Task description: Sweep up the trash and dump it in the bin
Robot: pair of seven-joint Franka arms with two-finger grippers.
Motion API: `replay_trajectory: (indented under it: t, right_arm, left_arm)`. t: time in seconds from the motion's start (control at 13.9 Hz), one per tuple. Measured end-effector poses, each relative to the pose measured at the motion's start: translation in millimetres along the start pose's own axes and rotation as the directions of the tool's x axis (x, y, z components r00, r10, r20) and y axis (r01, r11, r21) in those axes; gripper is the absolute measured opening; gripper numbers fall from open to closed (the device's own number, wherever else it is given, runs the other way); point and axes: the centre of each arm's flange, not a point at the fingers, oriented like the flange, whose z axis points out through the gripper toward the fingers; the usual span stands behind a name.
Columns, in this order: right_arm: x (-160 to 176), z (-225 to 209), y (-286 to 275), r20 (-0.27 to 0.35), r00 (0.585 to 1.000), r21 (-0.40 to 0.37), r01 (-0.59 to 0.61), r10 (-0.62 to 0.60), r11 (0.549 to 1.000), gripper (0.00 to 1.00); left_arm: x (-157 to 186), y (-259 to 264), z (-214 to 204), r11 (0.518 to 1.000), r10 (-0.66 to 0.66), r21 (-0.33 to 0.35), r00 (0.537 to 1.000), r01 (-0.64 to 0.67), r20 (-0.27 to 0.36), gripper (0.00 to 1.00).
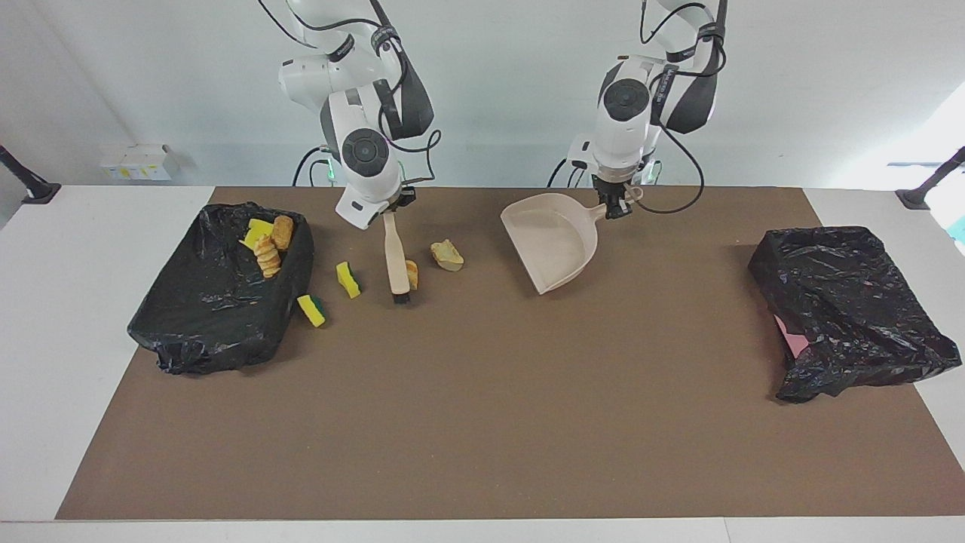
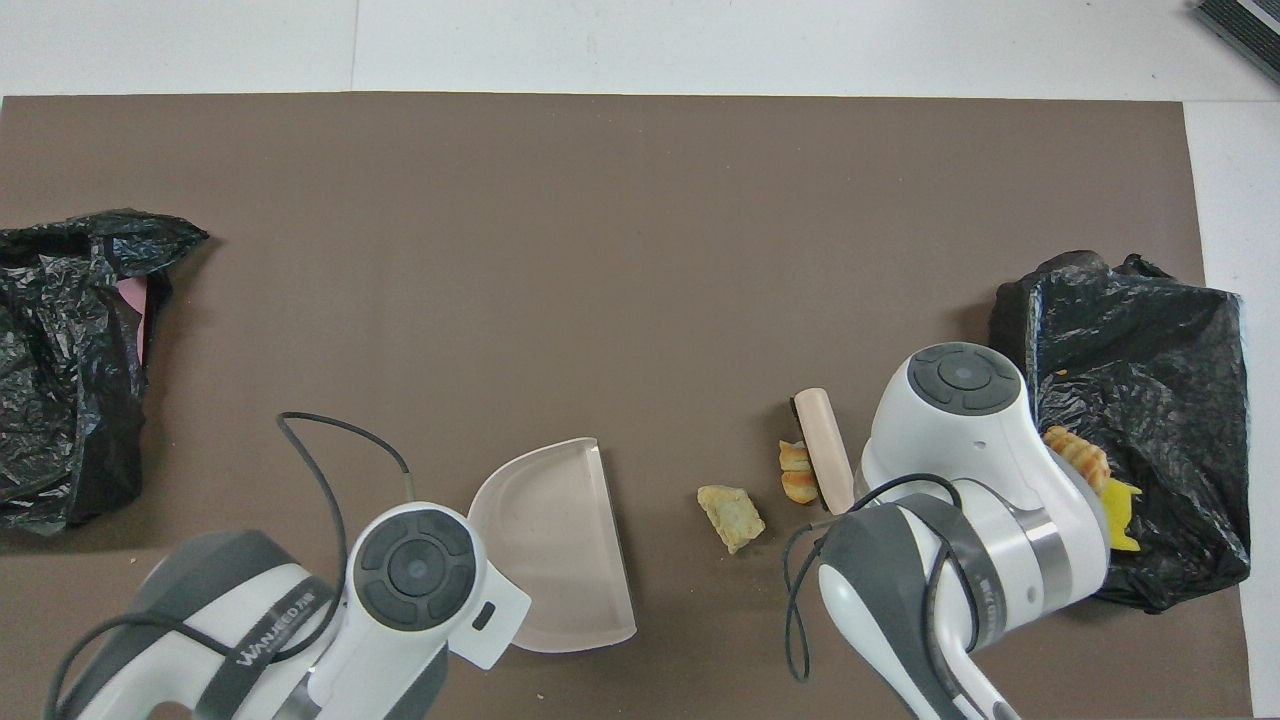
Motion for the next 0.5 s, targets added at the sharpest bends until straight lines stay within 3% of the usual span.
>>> replay_trajectory:
  t: [0.5]
  right_arm:
    - [0, 0, 0, 0.000, 1.000, 0.000, 0.000, 0.000, 1.000, 0.26]
  left_arm:
    - [25, 5, 26, 0.997, -0.076, -0.006, 0.995, 0.076, 0.060, 0.31]
